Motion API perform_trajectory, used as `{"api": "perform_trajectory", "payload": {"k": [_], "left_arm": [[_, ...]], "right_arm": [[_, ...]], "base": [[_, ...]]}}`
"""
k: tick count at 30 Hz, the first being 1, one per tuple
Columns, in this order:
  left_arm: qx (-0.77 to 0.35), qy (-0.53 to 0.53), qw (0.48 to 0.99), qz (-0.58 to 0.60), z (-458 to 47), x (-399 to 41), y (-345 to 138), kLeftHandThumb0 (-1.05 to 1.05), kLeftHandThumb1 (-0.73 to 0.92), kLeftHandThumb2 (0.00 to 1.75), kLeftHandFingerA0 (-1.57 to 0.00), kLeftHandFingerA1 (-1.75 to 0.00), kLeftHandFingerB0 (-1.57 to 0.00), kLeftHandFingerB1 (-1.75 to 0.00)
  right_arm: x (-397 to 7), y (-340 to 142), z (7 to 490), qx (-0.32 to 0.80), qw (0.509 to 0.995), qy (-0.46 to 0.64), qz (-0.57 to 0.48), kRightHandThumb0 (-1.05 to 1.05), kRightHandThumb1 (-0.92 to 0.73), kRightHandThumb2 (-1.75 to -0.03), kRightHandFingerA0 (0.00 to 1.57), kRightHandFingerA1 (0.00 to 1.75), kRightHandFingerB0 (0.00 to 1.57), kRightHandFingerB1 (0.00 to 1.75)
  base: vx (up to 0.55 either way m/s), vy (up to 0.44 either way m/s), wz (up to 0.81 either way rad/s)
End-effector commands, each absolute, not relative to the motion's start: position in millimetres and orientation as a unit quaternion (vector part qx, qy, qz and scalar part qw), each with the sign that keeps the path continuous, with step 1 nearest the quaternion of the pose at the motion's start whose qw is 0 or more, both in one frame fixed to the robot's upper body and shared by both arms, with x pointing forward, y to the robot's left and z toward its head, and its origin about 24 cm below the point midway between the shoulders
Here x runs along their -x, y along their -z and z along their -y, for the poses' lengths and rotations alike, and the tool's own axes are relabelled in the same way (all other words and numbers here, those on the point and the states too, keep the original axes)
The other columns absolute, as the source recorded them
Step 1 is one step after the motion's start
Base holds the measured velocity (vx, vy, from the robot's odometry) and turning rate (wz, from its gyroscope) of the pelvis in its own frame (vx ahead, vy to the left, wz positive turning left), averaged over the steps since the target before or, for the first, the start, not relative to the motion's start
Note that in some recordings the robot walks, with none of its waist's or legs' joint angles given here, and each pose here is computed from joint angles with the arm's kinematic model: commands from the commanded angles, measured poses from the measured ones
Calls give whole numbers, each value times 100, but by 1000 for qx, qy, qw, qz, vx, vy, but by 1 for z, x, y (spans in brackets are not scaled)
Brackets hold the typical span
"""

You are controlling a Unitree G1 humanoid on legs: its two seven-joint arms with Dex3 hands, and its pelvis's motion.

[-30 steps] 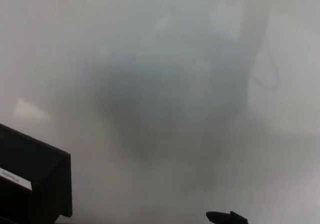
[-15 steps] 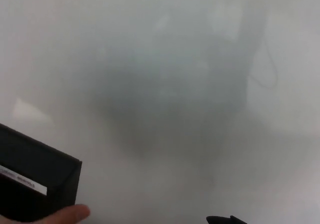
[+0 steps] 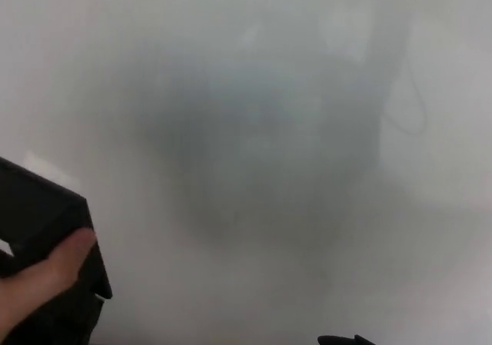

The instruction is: A magnetic marker holder is on the left hand side of the white board, the robot put the index and middle finger into the opening of the container and pull off the magnetic holder and hand it to a human on the left hand side.

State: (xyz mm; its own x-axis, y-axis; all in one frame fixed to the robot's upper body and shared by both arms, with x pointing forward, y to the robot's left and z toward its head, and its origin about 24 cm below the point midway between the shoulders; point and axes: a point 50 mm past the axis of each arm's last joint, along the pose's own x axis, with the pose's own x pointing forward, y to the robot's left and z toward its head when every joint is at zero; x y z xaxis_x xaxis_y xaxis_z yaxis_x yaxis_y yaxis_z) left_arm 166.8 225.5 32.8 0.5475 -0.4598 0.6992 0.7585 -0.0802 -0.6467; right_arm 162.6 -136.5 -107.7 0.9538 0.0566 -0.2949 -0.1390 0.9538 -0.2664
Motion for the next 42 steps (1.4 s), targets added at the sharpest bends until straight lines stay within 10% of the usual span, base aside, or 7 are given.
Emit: {"api": "perform_trajectory", "payload": {"k": [1,11,19,20,23,35,42], "left_arm": [[563,463,673,127,-228,-168,-32,-84,37,65,-43,-41,-39,-40],[561,454,684,108,-229,-170,-27,-78,42,54,-46,-38,-43,-37],[362,267,892,-55,-248,-167,6,-71,74,65,-42,-42,-35,-32],[320,213,920,-74,-249,-162,18,-75,66,103,-43,-56,-26,-44],[222,152,954,-128,-249,-151,36,-81,71,73,-45,-44,-33,-35],[49,79,951,-294,-251,-115,95,-72,70,62,-48,-39,-36,-32],[27,80,940,-330,-247,-105,109,-76,52,94,-38,-53,-17,-40]], "right_arm": [[-162,107,142,148,978,-43,-139,-42,-65,-63,89,54,62,46],[-162,107,141,150,978,-45,-137,-42,-65,-63,89,54,62,46],[-160,108,141,150,977,-50,-142,-39,-69,-61,90,52,65,45],[-157,109,140,147,977,-52,-146,-40,-66,-62,88,54,61,46],[-151,111,140,150,975,-55,-152,-41,-66,-62,88,54,61,46],[-124,119,151,156,971,-44,-175,-40,-66,-62,88,54,62,46],[-112,121,152,138,972,-31,-187,-38,-69,-61,86,52,63,46]], "base": [[0,0,0],[0,0,0],[0,0,0],[0,0,0],[0,0,0],[0,0,0],[0,0,0]]}}
